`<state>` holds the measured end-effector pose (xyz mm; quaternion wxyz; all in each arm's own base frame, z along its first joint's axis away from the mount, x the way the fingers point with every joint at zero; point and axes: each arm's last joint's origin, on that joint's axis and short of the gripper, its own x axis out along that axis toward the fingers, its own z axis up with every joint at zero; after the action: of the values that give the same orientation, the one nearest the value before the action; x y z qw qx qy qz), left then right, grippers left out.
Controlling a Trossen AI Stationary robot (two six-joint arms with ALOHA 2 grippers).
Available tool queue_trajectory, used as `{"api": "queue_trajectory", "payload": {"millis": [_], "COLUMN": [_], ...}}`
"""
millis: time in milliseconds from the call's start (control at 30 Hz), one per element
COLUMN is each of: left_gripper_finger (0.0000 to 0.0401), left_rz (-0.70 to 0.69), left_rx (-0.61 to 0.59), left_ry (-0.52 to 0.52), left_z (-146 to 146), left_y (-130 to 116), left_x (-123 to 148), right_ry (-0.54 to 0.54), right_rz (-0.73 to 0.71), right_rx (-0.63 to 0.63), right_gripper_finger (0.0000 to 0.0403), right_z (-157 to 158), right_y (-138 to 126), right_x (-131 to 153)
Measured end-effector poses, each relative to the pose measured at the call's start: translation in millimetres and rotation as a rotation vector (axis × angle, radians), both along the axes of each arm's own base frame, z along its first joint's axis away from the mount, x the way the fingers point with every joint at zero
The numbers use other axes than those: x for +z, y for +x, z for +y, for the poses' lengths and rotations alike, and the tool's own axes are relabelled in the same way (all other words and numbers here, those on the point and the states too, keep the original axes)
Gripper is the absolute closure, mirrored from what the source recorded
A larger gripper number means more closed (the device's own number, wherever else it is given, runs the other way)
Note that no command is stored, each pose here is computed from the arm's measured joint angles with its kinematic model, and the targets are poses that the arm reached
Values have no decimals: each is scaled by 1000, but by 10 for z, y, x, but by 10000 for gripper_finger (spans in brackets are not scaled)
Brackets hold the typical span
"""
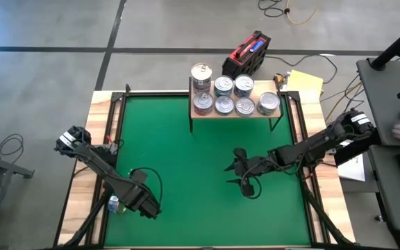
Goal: Stack canned seafood by type on shelf
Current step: Stack the blue/pink tuna can on top of the other blue/pink tuna can on the shelf
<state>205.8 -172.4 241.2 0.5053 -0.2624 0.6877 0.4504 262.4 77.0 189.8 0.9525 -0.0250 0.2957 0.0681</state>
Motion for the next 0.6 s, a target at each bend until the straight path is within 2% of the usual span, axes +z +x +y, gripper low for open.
{"api": "queue_trajectory", "payload": {"millis": [233, 600], "left_gripper_finger": [170, 127], "left_rz": [21, 49], "left_rx": [62, 96], "left_ry": [23, 15], "left_z": [-4, -209], "left_y": [-27, -228], "left_x": [9, 23], "right_ry": [61, 41], "right_rz": [32, -8], "right_rx": [-14, 12], "right_gripper_finger": [197, 197], "right_z": [69, 82], "right_y": [-87, -72], "right_x": [-108, -80]}}
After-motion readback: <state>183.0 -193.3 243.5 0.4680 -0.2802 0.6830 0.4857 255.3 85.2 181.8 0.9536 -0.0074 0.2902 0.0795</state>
